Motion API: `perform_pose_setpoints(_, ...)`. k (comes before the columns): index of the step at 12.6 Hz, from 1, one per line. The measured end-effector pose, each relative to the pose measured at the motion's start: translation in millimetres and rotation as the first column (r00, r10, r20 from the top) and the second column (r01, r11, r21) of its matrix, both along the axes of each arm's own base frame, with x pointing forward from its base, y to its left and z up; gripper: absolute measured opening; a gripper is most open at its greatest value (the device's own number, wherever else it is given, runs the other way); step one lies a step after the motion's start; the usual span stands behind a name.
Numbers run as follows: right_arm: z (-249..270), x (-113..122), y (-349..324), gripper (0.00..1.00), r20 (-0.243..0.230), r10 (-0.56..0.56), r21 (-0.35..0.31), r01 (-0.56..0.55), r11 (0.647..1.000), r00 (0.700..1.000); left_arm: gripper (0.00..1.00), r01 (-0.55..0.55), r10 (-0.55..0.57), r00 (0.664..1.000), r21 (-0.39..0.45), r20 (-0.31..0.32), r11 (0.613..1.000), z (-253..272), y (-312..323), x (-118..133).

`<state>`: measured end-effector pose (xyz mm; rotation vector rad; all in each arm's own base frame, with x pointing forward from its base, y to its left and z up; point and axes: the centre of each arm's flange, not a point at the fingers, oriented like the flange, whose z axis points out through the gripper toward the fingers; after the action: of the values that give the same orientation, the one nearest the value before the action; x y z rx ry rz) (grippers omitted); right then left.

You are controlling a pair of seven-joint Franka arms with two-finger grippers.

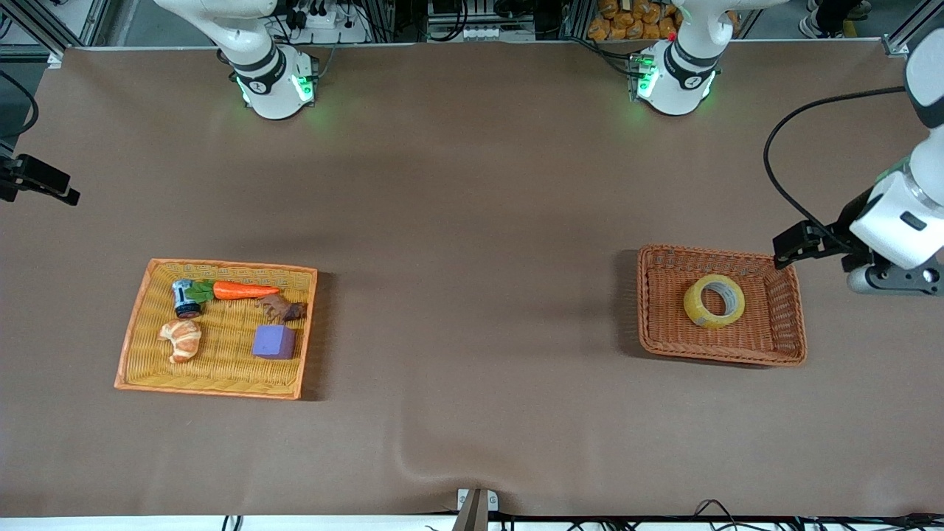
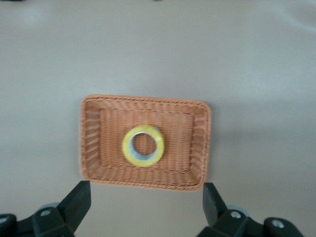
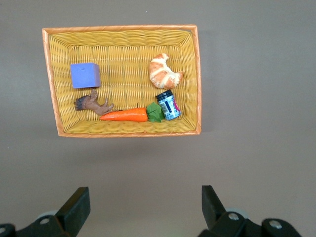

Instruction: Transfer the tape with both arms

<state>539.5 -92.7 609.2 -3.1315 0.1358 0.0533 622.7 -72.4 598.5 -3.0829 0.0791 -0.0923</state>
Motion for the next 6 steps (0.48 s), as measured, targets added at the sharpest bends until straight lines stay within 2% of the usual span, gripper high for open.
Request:
perform_pose_setpoints(3,-1,0,-3,1.0,-0.001,-0.005,0.0,0.005,1.0,1.0,1.0,-0.008,0.008,1.0,0.036,-0.002,0.999,12,5,-8)
perform_pose_setpoints(6,0,0,-3,1.0,0.001,-0.005,0.0,0.005,1.0,1.0,1.0,-0.018,0.019,0.999,0.038,-0.038,0.999,36,6,-36)
